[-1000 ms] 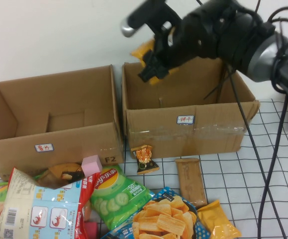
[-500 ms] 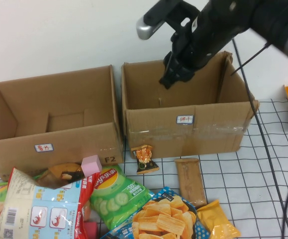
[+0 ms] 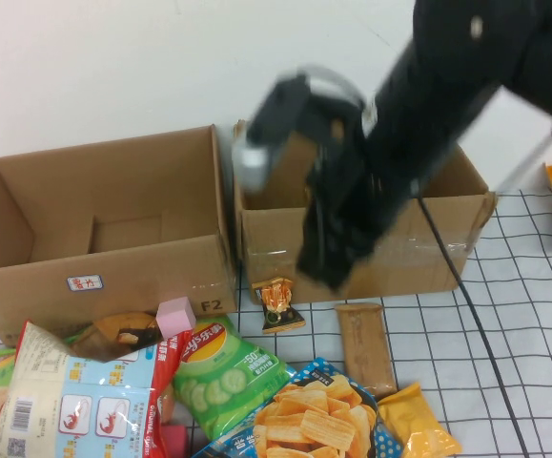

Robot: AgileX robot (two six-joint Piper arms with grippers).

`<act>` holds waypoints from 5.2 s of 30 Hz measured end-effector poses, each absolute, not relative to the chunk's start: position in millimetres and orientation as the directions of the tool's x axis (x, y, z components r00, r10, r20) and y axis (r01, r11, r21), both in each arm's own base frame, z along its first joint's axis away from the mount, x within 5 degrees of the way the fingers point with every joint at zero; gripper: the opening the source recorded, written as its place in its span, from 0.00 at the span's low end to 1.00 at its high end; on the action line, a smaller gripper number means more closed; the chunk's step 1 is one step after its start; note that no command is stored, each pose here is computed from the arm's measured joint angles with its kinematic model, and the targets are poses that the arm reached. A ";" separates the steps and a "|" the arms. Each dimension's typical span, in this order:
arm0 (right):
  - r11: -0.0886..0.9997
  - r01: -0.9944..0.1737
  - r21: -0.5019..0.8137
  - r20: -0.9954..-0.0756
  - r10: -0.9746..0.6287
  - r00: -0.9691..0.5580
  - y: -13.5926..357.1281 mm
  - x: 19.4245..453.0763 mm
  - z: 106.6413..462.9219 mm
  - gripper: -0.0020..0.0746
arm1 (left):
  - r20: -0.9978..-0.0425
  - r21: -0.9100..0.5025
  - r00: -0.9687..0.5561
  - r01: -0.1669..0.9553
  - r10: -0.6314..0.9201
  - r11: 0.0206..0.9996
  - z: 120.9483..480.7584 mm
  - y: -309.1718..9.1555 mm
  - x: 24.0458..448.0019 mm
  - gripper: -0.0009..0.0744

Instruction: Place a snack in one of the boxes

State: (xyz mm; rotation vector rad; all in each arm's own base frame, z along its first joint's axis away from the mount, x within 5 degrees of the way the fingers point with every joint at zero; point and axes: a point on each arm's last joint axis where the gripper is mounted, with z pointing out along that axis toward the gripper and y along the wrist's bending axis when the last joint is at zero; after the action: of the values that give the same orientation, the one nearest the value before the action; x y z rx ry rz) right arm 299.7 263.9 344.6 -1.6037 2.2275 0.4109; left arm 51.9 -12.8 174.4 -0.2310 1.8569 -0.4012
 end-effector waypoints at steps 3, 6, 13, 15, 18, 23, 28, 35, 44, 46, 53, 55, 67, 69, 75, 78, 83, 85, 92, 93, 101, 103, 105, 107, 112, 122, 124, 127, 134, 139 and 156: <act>0.302 -0.952 0.057 -0.441 -0.847 -0.295 260.6 277.7 332.3 0.03 | -0.880 -0.385 -0.317 0.041 -0.354 0.922 174.4 -12.8 51.9 0.01; 0.308 -0.948 0.078 -0.452 -0.837 -0.309 254.9 258.7 319.9 0.03 | -0.879 -0.385 -0.319 0.041 -0.354 0.922 174.2 -12.9 51.8 0.01; 0.338 -0.937 0.093 -0.442 -0.829 -0.343 230.4 224.8 296.6 0.03 | -0.879 -0.385 -0.319 0.041 -0.354 0.922 174.2 -12.9 51.8 0.01; 0.336 -0.937 0.093 -0.434 -0.834 -0.342 225.0 219.0 289.7 0.03 | -0.879 -0.385 -0.319 0.041 -0.354 0.922 174.2 -12.9 51.8 0.01; 0.290 -0.950 0.114 -0.421 -0.852 -0.310 222.4 212.4 280.1 0.03 | -0.879 -0.385 -0.319 0.041 -0.354 0.922 174.2 -12.9 51.8 0.01; 0.224 -0.958 0.178 -0.385 -0.880 -0.277 224.4 207.9 266.0 0.03 | -0.879 -0.385 -0.319 0.041 -0.354 0.922 174.2 -12.9 51.8 0.01; 0.208 -0.953 0.221 -0.336 -0.901 -0.274 230.2 213.0 245.9 0.03 | -0.879 -0.385 -0.319 0.041 -0.354 0.922 174.2 -12.9 51.8 0.01; 0.287 -0.931 0.226 -0.185 -0.926 -0.330 231.0 225.6 210.0 0.03 | -0.879 -0.385 -0.319 0.041 -0.354 0.922 174.2 -12.9 51.8 0.01; 0.645 -0.759 0.090 -0.135 -0.747 -0.651 194.3 269.9 197.9 0.29 | -0.879 -0.385 -0.319 0.041 -0.354 0.922 174.2 -12.9 51.8 0.01; 0.696 -0.713 0.081 -0.171 -0.695 -0.698 187.3 277.9 195.6 0.44 | -0.879 -0.385 -0.319 0.041 -0.354 0.922 174.2 -12.9 51.8 0.01; 0.760 -0.645 0.078 -0.207 -0.621 -0.756 183.7 290.1 168.8 0.70 | -0.879 -0.385 -0.319 0.041 -0.354 0.922 174.2 -12.9 51.8 0.01; 0.765 -0.639 0.082 -0.188 -0.617 -0.764 185.5 293.4 154.5 0.71 | -0.879 -0.385 -0.319 0.041 -0.354 0.922 174.2 -12.9 51.8 0.01; 0.777 -0.624 0.087 -0.116 -0.614 -0.781 189.0 300.6 102.5 0.72 | -0.879 -0.385 -0.319 0.041 -0.354 0.922 174.2 -12.9 51.8 0.01; 0.777 -0.623 0.088 -0.110 -0.614 -0.782 189.1 300.7 98.9 0.72 | -0.879 -0.385 -0.319 0.041 -0.354 0.922 174.2 -12.9 51.8 0.01; 0.780 -0.620 0.088 -0.114 -0.610 -0.784 189.4 301.3 97.5 0.56 | -0.879 -0.385 -0.319 0.041 -0.354 0.922 174.2 -12.9 51.8 0.01; 0.780 -0.620 0.087 -0.118 -0.610 -0.784 189.4 301.4 99.0 0.47 | -0.879 -0.385 -0.319 0.041 -0.354 0.922 174.2 -12.9 51.8 0.01; 0.768 -0.636 0.075 -0.167 -0.619 -0.767 188.2 299.8 127.2 0.46 | -0.879 -0.385 -0.319 0.041 -0.354 0.922 174.2 -12.9 51.8 0.01; 0.759 -0.648 0.065 -0.205 -0.625 -0.753 186.6 297.4 148.1 0.46 | -0.879 -0.385 -0.319 0.041 -0.354 0.922 174.2 -12.9 51.8 0.01; 0.735 -0.676 -0.054 -0.498 -0.606 -0.620 175.5 285.9 250.4 0.46 | -0.879 -0.385 -0.319 0.041 -0.354 0.922 174.2 -12.9 51.8 0.01; 0.737 -0.671 -0.080 -0.558 -0.591 -0.582 174.5 285.7 265.6 0.46 | -0.879 -0.385 -0.319 0.041 -0.354 0.922 174.2 -12.9 51.8 0.01; 0.788 -0.574 -0.222 -0.880 -0.416 -0.231 179.6 315.1 333.3 0.46 | -0.879 -0.385 -0.319 0.041 -0.354 0.922 174.2 -12.9 51.8 0.01; 0.804 -0.549 -0.229 -0.898 -0.392 -0.199 181.2 331.1 329.2 0.46 | -0.879 -0.385 -0.319 0.041 -0.354 0.922 174.2 -12.9 51.8 0.01; 0.817 -0.529 -0.231 -0.902 -0.383 -0.199 182.5 351.4 318.2 0.46 | -0.879 -0.385 -0.319 0.041 -0.354 0.922 174.2 -12.9 51.8 0.01; 0.826 -0.515 -0.229 -0.895 -0.387 -0.224 182.4 370.8 303.3 0.46 | -0.879 -0.385 -0.319 0.041 -0.354 0.922 174.2 -12.9 51.8 0.01; 0.854 -0.487 -0.183 -0.874 -0.368 -0.317 182.2 408.7 261.2 0.58 | -0.879 -0.385 -0.319 0.041 -0.354 0.922 174.2 -12.9 51.8 0.01; 0.863 -0.496 -0.097 -0.804 -0.361 -0.471 172.9 400.3 270.5 0.39 | -0.879 -0.385 -0.319 0.041 -0.354 0.922 174.1 -12.9 51.8 0.01; 0.856 -0.509 -0.091 -0.784 -0.377 -0.494 169.4 389.5 283.9 0.20 | -0.879 -0.385 -0.319 0.041 -0.354 0.922 174.1 -12.9 51.8 0.01; 0.848 -0.521 -0.099 -0.789 -0.386 -0.478 163.9 374.6 309.4 0.08 | -0.879 -0.385 -0.319 0.041 -0.354 0.922 174.1 -12.9 51.8 0.01; 0.844 -0.526 -0.101 -0.847 -0.350 -0.400 146.8 329.2 368.7 0.03 | -0.879 -0.385 -0.319 0.041 -0.354 0.922 174.1 -12.9 51.8 0.01; 0.853 -0.510 -0.108 -0.893 -0.309 -0.328 125.5 279.3 378.4 0.03 | -0.879 -0.385 -0.319 0.041 -0.354 0.922 174.1 -12.9 51.8 0.01; 0.854 -0.517 -0.067 -0.888 -0.287 -0.360 59.1 117.2 313.4 0.03 | -0.879 -0.385 -0.319 0.041 -0.354 0.922 174.1 -12.9 51.8 0.01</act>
State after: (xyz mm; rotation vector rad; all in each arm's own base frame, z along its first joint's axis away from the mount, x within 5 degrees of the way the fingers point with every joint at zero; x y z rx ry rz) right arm 117.2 59.1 313.4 -0.5924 1.9674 0.2711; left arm 51.8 -12.9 174.1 -0.2307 1.8595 -0.4015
